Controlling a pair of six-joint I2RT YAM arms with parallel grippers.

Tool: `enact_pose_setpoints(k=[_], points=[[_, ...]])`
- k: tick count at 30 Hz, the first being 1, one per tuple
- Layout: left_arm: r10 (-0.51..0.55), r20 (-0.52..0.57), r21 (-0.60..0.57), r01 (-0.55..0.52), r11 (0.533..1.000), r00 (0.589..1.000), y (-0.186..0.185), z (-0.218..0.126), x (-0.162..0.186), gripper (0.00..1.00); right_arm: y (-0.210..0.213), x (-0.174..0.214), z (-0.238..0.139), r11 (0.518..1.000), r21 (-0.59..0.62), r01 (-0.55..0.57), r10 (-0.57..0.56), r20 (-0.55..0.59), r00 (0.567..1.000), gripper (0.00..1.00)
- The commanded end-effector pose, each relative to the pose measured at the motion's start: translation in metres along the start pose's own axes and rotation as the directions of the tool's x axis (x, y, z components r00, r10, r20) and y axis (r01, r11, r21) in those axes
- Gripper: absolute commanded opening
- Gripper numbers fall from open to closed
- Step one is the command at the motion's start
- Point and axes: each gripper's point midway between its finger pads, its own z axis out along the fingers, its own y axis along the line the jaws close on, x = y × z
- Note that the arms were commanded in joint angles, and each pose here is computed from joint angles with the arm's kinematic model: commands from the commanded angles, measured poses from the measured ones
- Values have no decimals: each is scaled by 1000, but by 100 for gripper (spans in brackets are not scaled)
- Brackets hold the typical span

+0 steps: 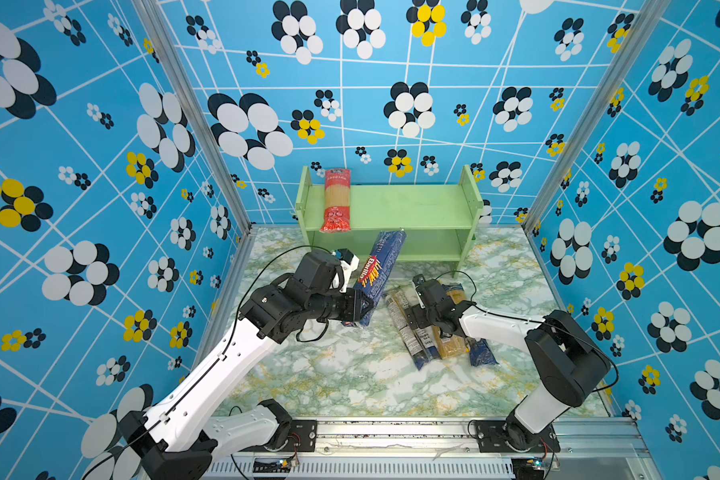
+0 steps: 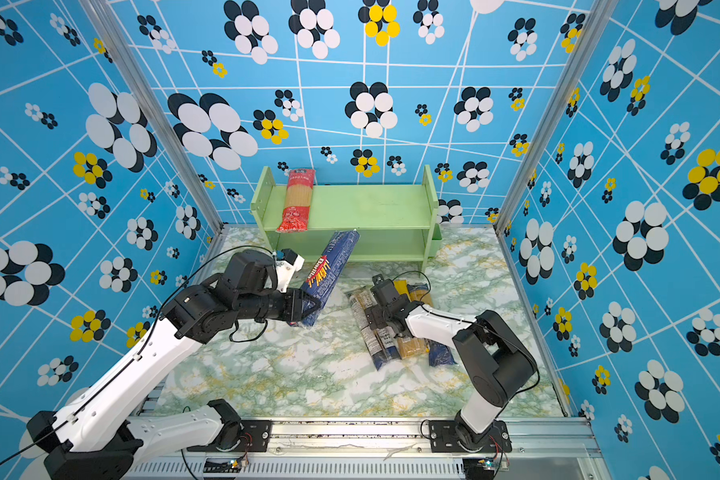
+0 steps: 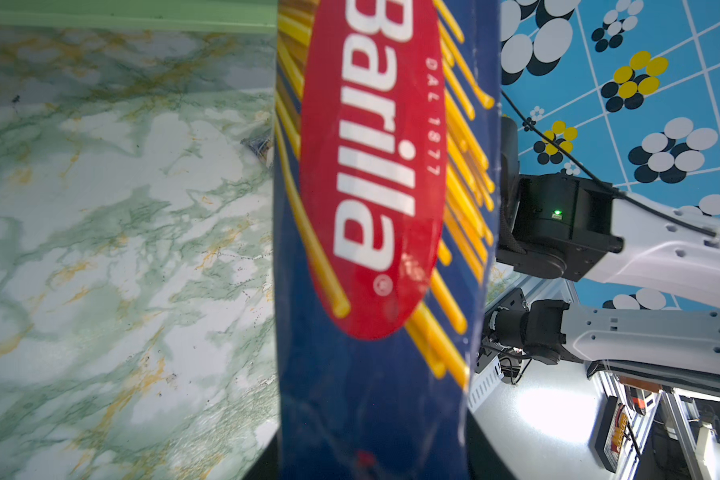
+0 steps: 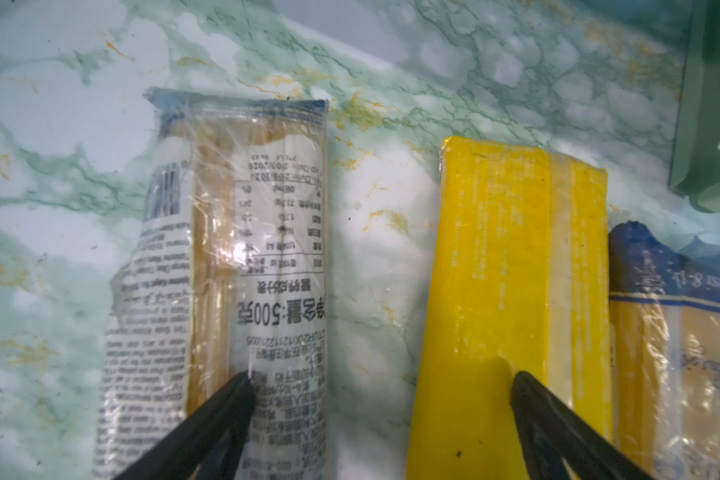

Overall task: Place and organize the pasta boxes and bags onto the shelf
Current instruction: 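Carry the Barilla box with the left gripper up onto the shelf's upper tier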

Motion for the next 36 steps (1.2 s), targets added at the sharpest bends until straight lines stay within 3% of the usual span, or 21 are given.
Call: enact_pose_setpoints(k=[1,6,11,23,36], points=[[115,171,63,-128,990,979,-27,-28,-49,0,0,5,7,1000,-4,15,-16,-27,1000,99],[101,240,62,-119,991,966,-33,-26,-79,0,0,5,9,1000,-7,9,-9,-23,1000,99],[55,341,-17,-53,998,938,-24,-13,-120,0,2,9,12,1000,-15,8,-8,-31,999,99],[71,497,-102,-23,995,865,-32,3,-208,0,-1,18,12,1000,-8,-8,8,-25,1000,99],[124,575,-273,46,961,809,-18,30,-282,0,-6,23,6,1000,8,-22,22,-16,1000,99]])
